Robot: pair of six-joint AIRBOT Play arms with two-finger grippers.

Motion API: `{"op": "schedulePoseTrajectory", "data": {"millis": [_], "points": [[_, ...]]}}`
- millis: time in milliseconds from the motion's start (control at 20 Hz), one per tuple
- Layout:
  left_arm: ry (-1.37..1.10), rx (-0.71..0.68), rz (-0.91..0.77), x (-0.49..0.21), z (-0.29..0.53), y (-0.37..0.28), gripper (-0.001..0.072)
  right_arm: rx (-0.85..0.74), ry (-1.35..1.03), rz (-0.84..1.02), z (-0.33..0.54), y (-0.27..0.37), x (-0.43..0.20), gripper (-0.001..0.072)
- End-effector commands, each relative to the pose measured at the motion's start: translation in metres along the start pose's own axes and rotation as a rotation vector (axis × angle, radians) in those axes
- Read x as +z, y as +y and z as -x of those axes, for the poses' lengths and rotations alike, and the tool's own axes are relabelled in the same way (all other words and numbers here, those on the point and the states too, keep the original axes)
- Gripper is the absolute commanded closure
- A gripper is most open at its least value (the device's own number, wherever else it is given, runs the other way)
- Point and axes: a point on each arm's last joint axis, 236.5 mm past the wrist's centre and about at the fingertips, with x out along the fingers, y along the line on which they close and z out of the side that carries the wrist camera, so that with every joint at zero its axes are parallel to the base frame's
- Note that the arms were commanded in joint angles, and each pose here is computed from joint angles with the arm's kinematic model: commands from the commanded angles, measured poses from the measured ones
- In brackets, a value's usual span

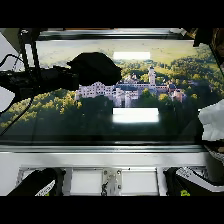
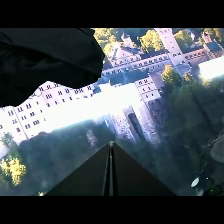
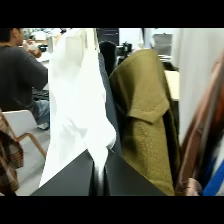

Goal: Fold the clothes and pants, and hang the long-sleeved shirts on hangers.

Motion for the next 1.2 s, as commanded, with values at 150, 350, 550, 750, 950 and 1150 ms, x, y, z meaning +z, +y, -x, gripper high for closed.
{"op": "schedulePoseTrajectory", "data": {"millis": [150, 350, 550, 750, 950, 1150], "points": [[-0.001, 0.000, 0.001, 0.000, 0.000, 0.000, 0.0693, -0.133, 0.003, 0.001, 0.034, -0.046, 0.017, 0.0704], [0.000, 0.000, 0.000, 0.000, 0.000, 0.000, 0.0693, -0.131, -0.022, -0.004, 0.047, -0.046, 0.028, 0.0704], [0.000, 0.001, 0.000, 0.000, 0.000, 0.000, 0.0693, -0.093, -0.017, -0.024, 0.039, -0.034, 0.024, 0.0704], [0.000, 0.000, 0.000, 0.000, 0.000, 0.000, 0.0693, -0.034, -0.062, -0.021, 0.027, -0.013, 0.028, 0.0704], [0.000, 0.000, 0.001, 0.000, 0.000, 0.000, 0.0693, -0.009, -0.037, -0.020, 0.008, -0.002, 0.013, 0.0704], [0.000, 0.000, 0.001, 0.000, 0.000, 0.000, 0.0693, 0.002, 0.004, -0.020, -0.012, 0.004, -0.009, 0.0704]]}}
